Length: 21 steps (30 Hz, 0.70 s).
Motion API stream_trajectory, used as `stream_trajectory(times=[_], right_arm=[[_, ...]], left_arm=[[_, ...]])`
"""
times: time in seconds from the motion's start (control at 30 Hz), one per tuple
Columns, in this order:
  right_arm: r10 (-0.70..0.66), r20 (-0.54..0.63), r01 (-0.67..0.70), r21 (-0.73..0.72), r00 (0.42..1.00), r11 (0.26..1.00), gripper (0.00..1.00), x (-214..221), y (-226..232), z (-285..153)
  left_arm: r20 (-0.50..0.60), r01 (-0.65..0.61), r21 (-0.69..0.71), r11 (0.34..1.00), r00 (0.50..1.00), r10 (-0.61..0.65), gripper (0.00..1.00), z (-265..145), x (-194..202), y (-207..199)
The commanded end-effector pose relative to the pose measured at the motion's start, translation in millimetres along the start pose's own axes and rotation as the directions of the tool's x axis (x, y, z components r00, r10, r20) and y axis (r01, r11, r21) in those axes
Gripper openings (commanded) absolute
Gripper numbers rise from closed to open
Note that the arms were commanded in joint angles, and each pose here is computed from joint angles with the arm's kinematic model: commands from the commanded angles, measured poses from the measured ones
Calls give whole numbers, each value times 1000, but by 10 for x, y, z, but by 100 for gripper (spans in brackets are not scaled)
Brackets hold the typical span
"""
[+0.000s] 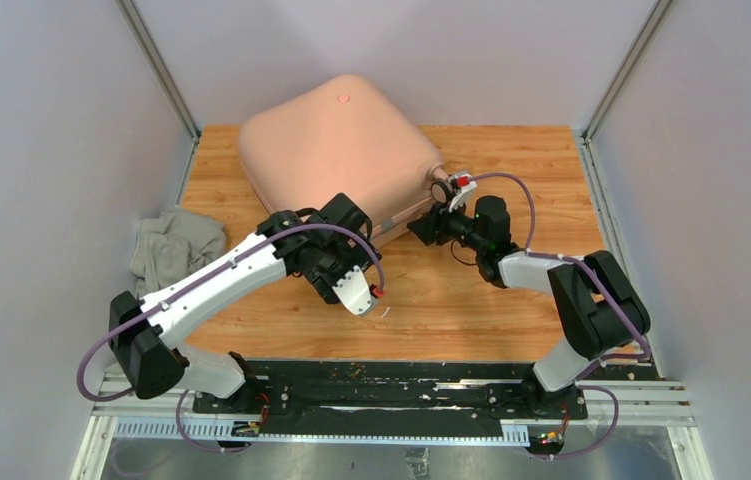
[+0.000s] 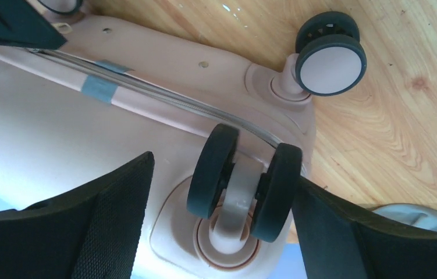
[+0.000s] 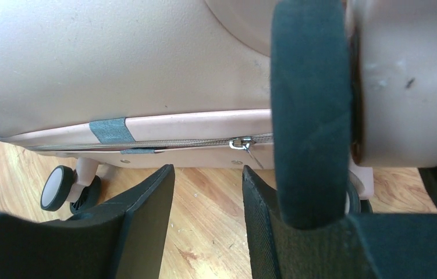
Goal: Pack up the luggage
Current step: Zip the luggage at the corner of the board.
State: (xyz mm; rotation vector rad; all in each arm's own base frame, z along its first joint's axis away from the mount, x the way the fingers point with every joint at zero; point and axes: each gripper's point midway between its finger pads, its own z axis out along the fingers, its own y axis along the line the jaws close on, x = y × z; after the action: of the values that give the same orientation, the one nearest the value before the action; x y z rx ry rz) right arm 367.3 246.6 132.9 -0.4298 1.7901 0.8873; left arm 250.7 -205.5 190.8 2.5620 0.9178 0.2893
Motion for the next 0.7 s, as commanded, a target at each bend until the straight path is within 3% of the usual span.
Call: stream_trajectory(times=[0.0,0.13,0.53,0.6,0.67], right_arm=[[9,54,-6,-48,998,999,50,-114,-36,-21],[27,60,-24,-63,998,998,49,-105,-88,-26],[53,76,-45,-99,996,994,50,-118,-164,120],[60,86,-51,-103,994,993,50,-124,-174,145],[62,105,-51,-107,993,993,49,-150,-176,158]], left_arm=[[-82,-68,43,997,994,72,83,59,94,61],[-101,-74,55,996,992,79,65,69,89,22],[-140,-65,3,998,988,65,34,-80,-2,122],[-143,-62,-5,998,988,61,23,-106,-16,125],[-147,-62,-15,998,987,60,6,-135,-31,128]])
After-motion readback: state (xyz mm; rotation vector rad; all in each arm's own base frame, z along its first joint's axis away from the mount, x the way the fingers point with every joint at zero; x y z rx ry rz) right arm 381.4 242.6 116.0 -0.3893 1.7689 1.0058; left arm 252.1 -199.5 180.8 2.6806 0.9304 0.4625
